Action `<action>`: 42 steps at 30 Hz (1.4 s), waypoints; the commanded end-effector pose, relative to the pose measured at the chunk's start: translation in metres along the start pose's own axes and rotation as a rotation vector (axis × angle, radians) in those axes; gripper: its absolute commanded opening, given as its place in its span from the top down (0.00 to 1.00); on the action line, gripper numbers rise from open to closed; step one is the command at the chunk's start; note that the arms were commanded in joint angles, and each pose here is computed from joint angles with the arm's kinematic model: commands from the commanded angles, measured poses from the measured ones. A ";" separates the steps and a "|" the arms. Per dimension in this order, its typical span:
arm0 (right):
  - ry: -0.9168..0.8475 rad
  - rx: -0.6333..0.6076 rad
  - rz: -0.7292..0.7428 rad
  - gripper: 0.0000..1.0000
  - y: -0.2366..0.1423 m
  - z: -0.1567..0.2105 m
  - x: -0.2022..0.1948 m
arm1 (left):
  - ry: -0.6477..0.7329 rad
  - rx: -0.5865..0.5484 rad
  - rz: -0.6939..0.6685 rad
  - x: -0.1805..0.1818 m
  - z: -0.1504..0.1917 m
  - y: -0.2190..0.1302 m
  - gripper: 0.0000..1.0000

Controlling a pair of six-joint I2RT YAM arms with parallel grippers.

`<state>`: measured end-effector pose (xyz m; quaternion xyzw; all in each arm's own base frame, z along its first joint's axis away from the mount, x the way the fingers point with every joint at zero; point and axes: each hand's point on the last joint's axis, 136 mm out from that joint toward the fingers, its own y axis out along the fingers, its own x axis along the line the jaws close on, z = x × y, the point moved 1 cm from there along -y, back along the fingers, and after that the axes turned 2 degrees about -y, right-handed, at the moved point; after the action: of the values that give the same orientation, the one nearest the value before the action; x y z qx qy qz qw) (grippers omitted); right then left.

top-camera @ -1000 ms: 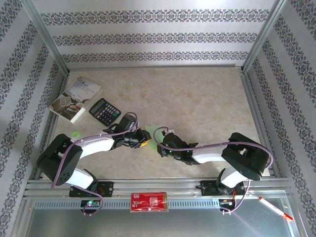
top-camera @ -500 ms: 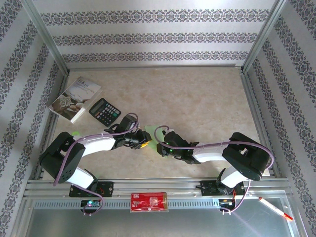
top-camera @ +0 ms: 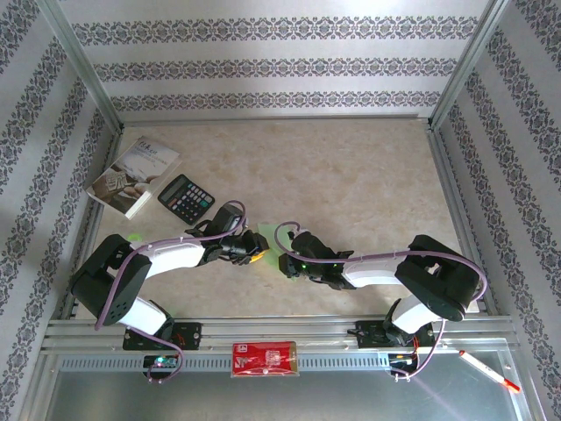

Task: Fold a paper plane with a square sheet of paper (pick it up from the middle)
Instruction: Fourth fold the wing at the center of the table.

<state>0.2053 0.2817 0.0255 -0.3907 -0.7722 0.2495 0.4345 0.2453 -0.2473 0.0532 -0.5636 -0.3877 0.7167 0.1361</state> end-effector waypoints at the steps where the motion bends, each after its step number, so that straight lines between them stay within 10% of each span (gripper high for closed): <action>1: 0.020 -0.006 -0.012 0.83 -0.005 -0.006 0.002 | 0.038 0.013 0.010 -0.002 0.004 0.004 0.71; 42: 0.243 0.090 -0.013 0.91 0.011 0.035 -0.030 | 0.126 0.091 0.121 -0.051 -0.006 0.026 0.88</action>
<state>0.2054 0.2824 0.0225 -0.3687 -0.7446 0.1764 0.5277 0.2708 -0.2802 0.0638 -0.5974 -0.3376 0.7139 0.1393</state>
